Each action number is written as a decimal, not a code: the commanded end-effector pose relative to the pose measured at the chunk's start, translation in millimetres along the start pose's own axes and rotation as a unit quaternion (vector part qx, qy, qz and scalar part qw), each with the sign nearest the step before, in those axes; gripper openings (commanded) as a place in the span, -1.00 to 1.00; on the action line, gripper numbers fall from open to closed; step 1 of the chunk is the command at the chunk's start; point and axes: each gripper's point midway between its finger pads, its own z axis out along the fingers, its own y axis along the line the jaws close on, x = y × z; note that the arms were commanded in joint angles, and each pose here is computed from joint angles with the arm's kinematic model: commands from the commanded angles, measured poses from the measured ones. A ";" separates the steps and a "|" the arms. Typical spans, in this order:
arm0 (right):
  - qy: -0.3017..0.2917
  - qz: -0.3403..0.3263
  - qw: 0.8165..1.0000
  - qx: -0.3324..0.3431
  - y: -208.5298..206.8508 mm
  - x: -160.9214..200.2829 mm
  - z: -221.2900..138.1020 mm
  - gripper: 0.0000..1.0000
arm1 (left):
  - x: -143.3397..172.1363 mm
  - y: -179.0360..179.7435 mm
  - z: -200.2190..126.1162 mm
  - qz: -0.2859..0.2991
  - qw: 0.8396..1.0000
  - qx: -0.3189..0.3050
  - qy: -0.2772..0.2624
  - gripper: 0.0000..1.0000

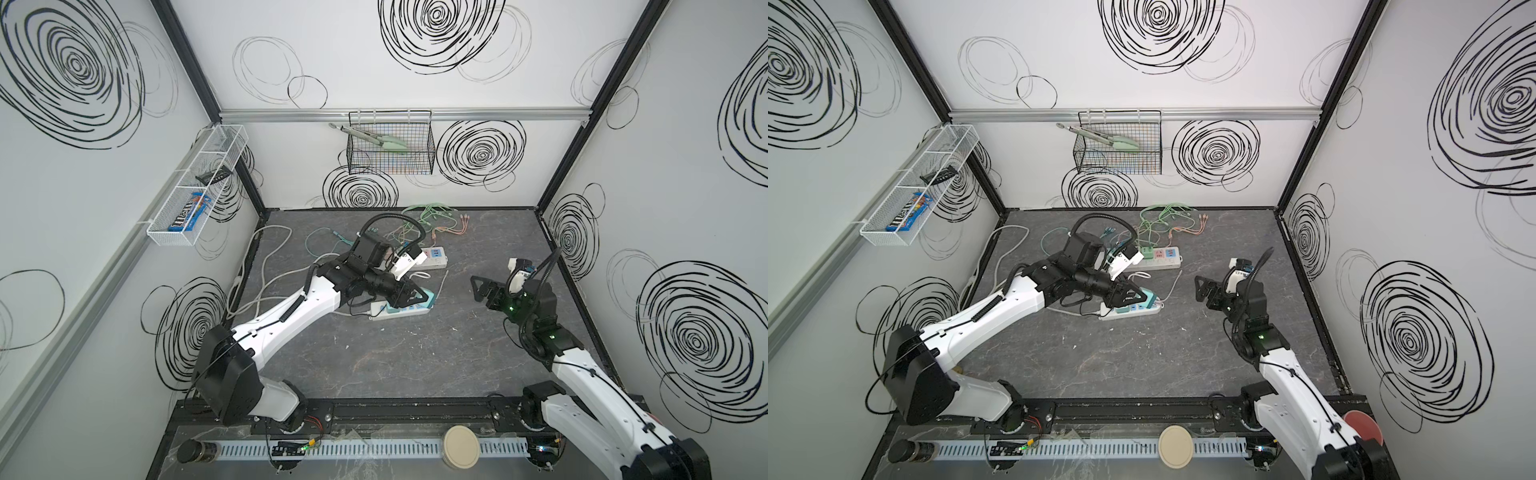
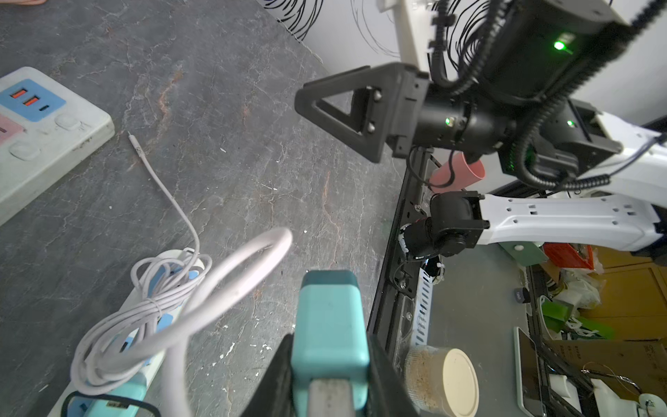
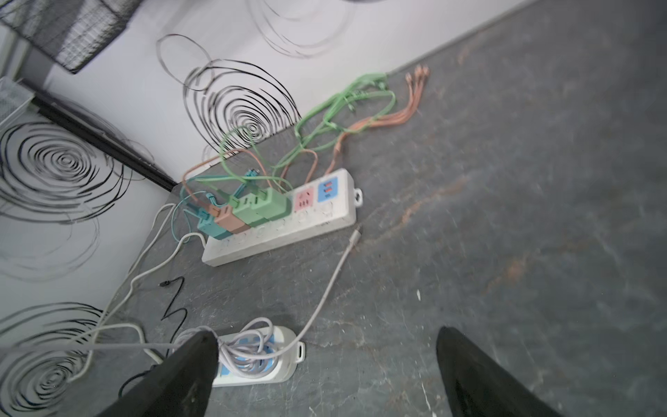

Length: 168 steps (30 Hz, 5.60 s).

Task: Insert plugs into power strip
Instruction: Pass the plug, then pick up the power cord from the center of the table, then place the power cord at the middle-right of the table, then insert the plug into the socket.

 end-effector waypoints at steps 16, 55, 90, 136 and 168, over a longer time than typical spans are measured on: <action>0.185 0.364 0.913 0.000 30.0 97.4 44.6 0.95 | 1.0 -22.8 -0.8 0.041 0.998 0.048 -0.005 -1.00; 0.156 0.337 0.928 0.012 36.4 123.2 115.3 -0.37 | 15.9 -25.3 2.6 0.051 0.997 0.048 0.013 -1.00; -0.211 0.236 0.946 0.071 -114.6 -124.7 -11.7 -1.00 | 36.9 100.3 42.5 0.168 0.903 -0.308 0.247 -1.00; -0.104 0.182 0.971 0.119 -137.7 -94.3 -21.9 0.95 | 41.2 111.3 97.3 0.266 0.872 -0.236 0.336 -1.00; -0.074 0.156 0.982 0.081 -122.9 -87.5 -16.6 0.95 | 62.5 125.7 118.2 0.273 0.860 -0.203 0.380 -1.00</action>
